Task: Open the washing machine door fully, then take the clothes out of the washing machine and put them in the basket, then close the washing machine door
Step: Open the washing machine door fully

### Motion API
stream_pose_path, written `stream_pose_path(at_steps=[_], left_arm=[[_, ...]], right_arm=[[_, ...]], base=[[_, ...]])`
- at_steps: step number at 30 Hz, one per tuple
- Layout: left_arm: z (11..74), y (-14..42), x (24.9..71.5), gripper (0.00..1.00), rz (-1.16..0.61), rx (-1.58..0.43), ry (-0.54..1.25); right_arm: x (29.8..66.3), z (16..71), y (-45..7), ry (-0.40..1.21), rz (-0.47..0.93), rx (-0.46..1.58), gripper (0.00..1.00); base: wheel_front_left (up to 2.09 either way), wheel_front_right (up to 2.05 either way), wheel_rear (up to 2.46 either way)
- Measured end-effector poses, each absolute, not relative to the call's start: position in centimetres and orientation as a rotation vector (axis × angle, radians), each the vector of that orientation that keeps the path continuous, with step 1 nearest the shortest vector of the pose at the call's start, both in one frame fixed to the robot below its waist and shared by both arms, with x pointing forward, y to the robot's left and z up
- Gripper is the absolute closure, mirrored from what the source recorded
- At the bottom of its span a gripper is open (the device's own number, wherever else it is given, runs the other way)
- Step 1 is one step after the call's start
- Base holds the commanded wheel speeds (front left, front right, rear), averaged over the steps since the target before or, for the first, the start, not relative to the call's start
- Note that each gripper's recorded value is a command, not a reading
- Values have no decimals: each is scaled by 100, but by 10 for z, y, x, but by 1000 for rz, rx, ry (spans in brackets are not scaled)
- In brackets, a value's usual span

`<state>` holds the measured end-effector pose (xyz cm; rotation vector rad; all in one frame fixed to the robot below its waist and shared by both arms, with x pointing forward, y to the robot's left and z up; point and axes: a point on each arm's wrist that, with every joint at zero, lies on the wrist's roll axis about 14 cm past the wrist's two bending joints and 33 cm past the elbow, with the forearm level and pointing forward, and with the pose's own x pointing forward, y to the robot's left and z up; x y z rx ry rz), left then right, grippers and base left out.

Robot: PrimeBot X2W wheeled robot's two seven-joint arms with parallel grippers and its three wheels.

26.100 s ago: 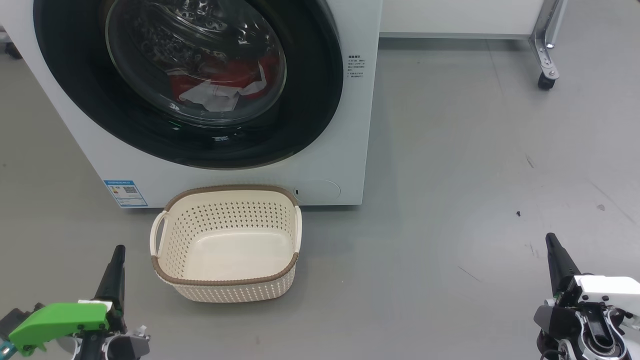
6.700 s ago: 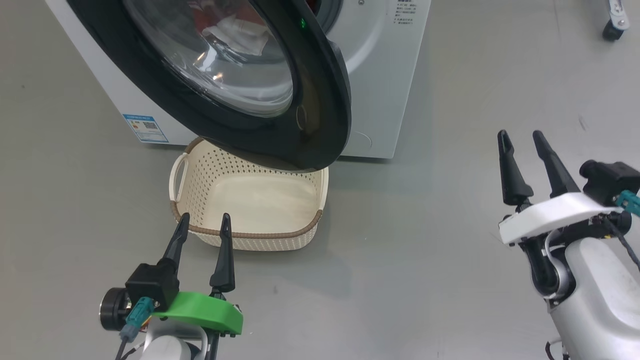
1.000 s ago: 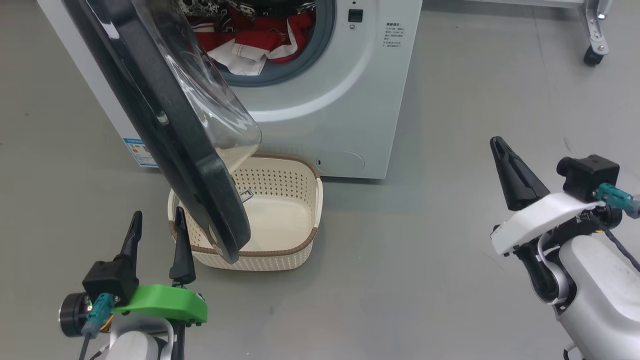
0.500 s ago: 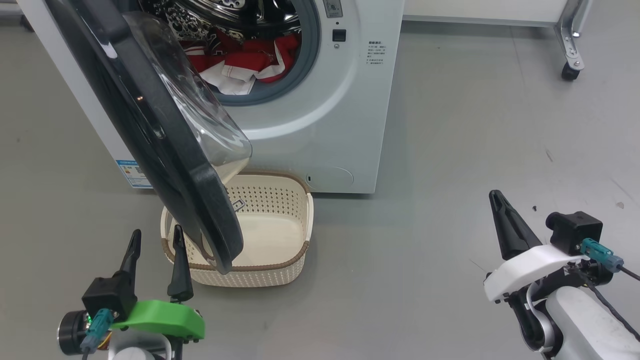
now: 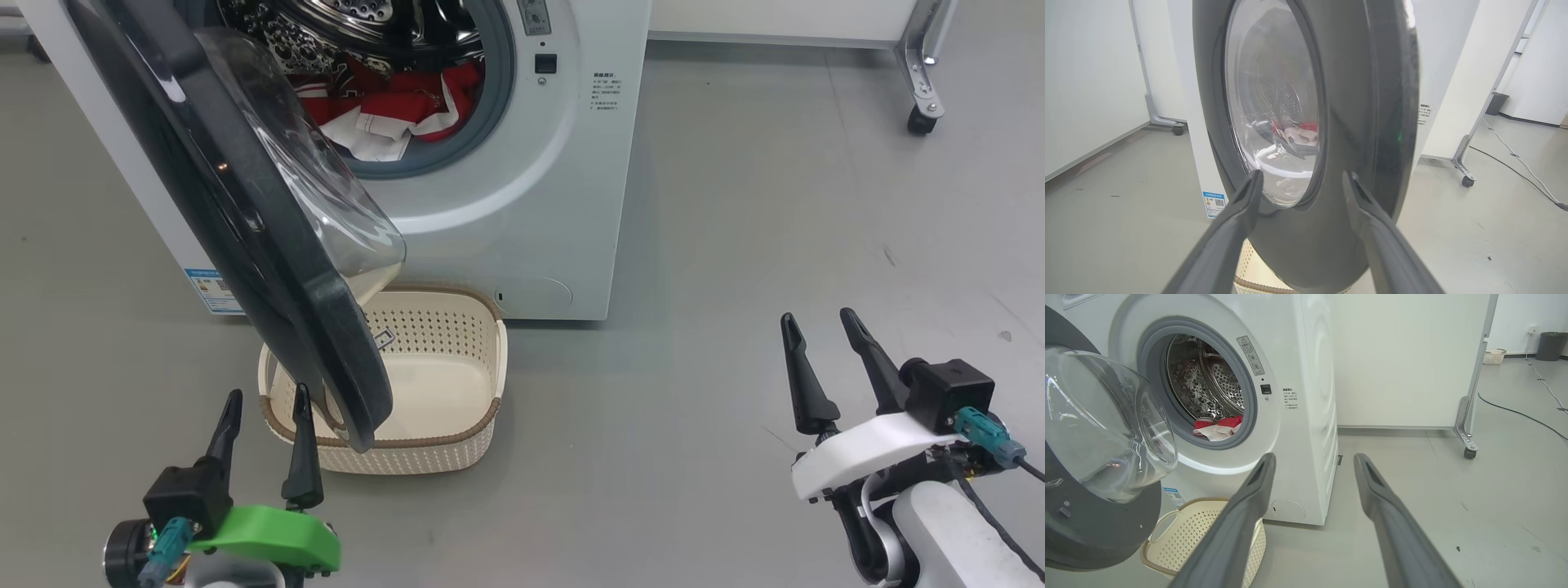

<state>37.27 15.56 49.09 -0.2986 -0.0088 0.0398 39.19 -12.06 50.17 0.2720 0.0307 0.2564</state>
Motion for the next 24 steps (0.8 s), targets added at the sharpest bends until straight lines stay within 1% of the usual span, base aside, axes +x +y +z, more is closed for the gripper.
stream_pose_path(at_steps=[24], left_arm=[[487, 148, 374, 0, 17, -299, 5]], right_arm=[[385, 506, -126, -7, 217, 262, 0]], base=[[0, 0, 0]])
